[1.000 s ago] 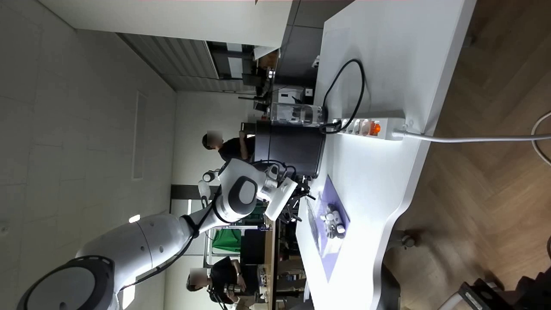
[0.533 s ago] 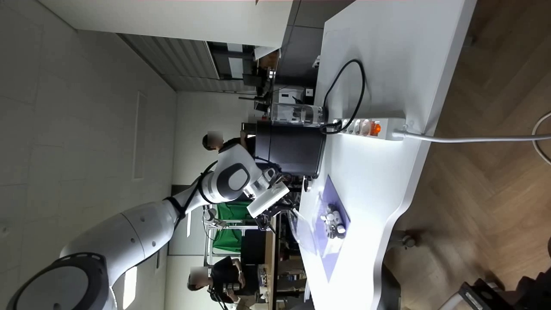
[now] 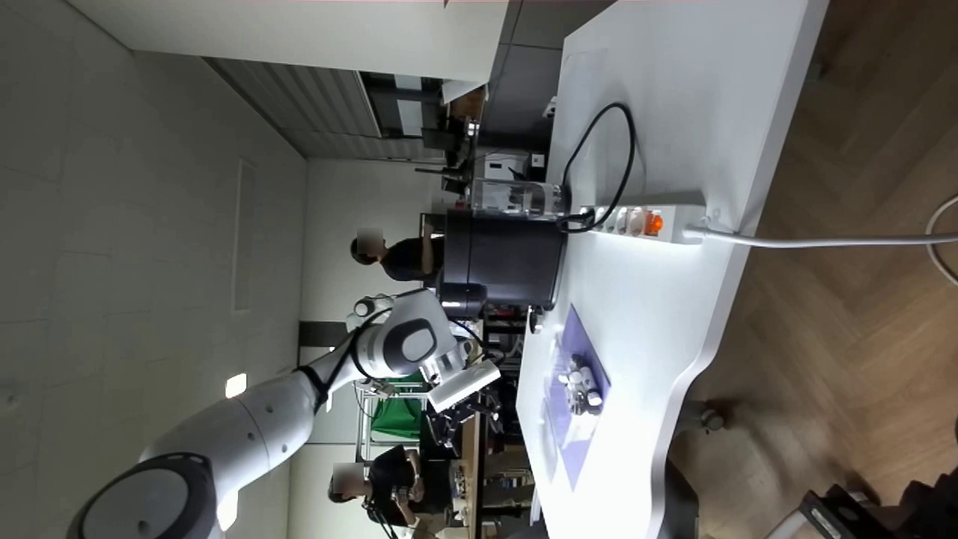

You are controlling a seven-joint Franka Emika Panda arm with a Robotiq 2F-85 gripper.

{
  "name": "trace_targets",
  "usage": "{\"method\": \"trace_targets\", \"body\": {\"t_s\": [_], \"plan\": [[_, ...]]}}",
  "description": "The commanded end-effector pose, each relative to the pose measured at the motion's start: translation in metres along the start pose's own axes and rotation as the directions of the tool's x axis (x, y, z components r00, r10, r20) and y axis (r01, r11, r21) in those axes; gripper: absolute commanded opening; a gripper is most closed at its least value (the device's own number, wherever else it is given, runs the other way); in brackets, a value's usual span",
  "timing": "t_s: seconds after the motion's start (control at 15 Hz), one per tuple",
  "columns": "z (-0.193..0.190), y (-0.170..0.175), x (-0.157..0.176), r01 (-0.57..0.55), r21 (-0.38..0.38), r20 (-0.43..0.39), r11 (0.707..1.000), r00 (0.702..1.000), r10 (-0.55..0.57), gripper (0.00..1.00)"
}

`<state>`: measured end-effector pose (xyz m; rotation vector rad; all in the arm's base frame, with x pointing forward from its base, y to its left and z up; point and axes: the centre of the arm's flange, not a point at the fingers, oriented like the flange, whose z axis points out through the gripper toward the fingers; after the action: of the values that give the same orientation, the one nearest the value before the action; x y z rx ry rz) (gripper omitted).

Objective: Put one of the things in the container on the table

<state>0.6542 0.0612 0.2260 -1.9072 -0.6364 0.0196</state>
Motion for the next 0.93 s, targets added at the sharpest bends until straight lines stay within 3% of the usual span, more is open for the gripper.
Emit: {"method": "trace_targets", "body": {"t_s": [0.0, 0.2, 0.47, 0.87], "plan": [[-0.006, 0.010, 0.002, -0.067, -0.162, 0.085, 0.985, 0.993, 0.081, 1.00], [-0.023, 0.015, -0.005, -0.031, -0.329, 0.109, 0.944, 0.992, 0.071, 1.00], [-0.041, 0.027, -0.011, 0.034, -0.529, 0.117, 0.848, 0.993, 0.032, 1.00], [-0.033, 0.052, -0.018, 0.076, -0.653, 0.176, 0.754, 0.983, 0.054, 1.00]]}}
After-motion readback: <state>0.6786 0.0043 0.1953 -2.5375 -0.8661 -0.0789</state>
